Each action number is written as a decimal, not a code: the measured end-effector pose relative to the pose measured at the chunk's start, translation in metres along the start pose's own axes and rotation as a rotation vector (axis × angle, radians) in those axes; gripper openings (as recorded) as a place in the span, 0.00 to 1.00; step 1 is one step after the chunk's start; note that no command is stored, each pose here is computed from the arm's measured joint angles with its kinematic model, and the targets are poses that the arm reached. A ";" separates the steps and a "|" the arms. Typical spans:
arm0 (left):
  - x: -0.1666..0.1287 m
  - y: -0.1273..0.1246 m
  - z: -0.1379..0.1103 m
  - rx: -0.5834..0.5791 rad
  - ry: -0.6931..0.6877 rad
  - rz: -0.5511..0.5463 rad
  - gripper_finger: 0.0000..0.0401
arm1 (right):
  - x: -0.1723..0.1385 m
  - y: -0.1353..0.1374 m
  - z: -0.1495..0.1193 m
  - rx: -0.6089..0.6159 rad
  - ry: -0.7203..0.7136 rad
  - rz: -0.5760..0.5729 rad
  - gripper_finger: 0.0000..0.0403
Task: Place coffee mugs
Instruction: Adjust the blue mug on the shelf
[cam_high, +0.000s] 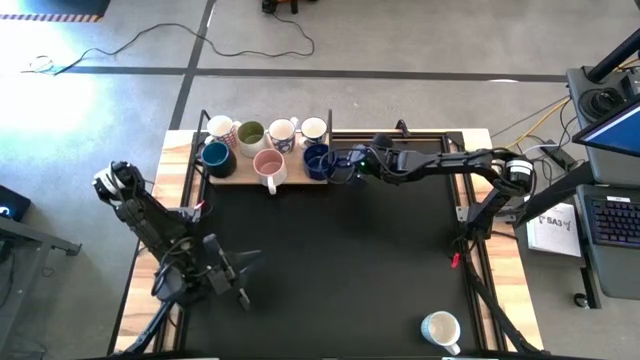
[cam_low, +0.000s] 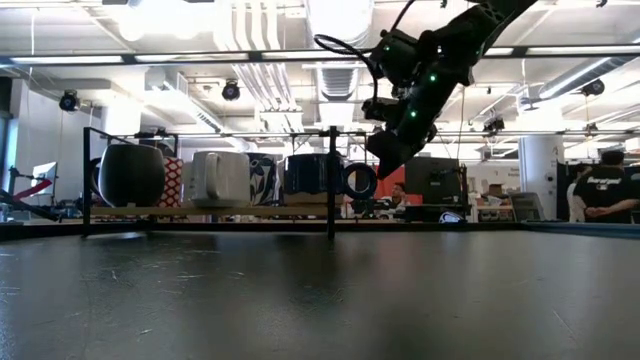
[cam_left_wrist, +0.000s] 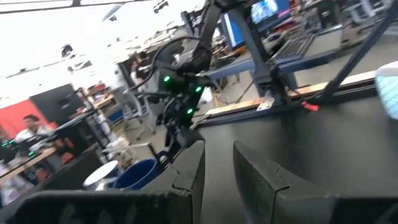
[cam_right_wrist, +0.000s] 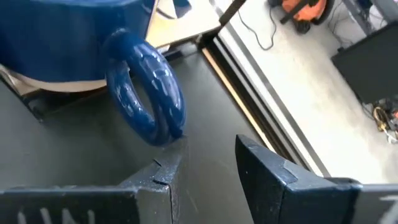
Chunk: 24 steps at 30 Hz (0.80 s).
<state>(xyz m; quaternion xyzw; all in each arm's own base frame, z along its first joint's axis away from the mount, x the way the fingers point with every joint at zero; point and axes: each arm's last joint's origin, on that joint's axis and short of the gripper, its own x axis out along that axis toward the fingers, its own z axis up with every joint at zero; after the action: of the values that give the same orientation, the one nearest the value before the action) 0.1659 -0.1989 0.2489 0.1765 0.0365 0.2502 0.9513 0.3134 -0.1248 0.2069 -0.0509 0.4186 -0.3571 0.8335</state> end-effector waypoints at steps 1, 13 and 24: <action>-0.001 0.000 0.000 0.000 0.006 0.008 0.16 | 0.000 0.000 0.001 -0.001 -0.008 0.000 0.29; -0.005 0.002 -0.002 0.002 0.038 0.046 0.16 | 0.000 0.002 0.005 0.024 -0.061 0.076 0.29; -0.005 0.002 -0.002 0.002 0.037 0.044 0.16 | 0.000 0.002 0.006 0.054 -0.070 0.080 0.29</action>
<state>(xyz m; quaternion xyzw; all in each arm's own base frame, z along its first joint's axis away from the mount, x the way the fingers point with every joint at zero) 0.1601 -0.1988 0.2475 0.1737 0.0507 0.2744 0.9444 0.3193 -0.1245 0.2100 -0.0241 0.3812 -0.3328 0.8622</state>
